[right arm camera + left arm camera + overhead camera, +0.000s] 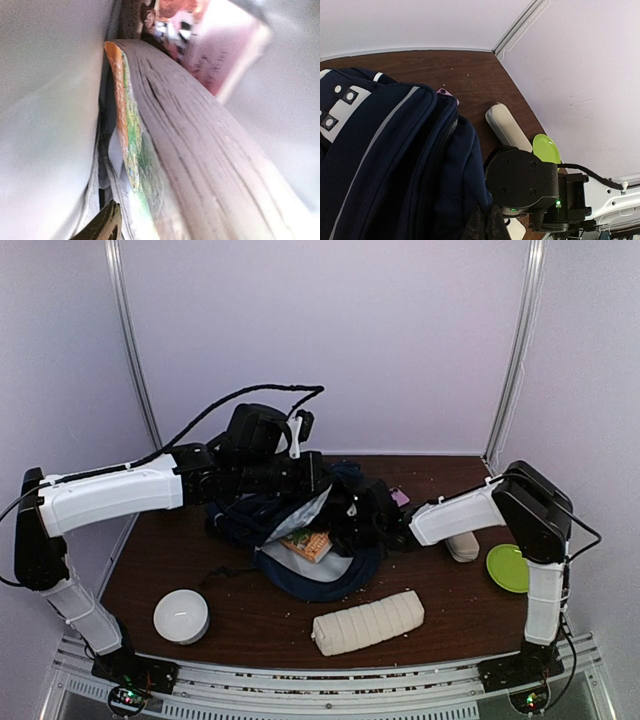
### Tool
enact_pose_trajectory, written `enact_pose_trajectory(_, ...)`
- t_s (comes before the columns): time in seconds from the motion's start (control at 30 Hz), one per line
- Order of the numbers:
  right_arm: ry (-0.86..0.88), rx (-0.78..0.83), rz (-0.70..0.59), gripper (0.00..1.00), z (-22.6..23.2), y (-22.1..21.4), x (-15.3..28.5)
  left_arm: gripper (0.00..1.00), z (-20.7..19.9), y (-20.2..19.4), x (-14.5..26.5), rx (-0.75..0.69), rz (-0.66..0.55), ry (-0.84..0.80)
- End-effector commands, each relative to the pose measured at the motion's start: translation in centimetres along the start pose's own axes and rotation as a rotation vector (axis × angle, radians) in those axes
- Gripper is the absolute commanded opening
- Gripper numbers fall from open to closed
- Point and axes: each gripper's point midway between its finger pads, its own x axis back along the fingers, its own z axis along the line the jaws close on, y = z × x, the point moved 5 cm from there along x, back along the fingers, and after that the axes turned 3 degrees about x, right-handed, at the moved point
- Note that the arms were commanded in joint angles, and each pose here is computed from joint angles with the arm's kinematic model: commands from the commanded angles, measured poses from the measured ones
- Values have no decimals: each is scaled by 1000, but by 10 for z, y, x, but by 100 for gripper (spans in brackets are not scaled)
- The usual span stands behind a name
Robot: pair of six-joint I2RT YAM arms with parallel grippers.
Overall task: Pack the student bag
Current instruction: Place the book in the student bag.
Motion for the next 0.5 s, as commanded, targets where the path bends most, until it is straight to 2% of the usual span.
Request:
enact_pose_trajectory(0.0,-11,42,-34,61,2,7,27,0,-45,49,27,-16,-180,-191)
enact_pose_trajectory(0.33,30,40,-53,54,-1,4,59,0,-43,45,20,-11,-166,-195)
enact_pose_trajectory(0.4,43,43,-57,42,0,3,63,0,-43,45,19,-11,-166,-195)
enact_pose_trajectory(0.47,62,36,-51,20,0,1,66,0,-43,45,18,-8,-165,-197)
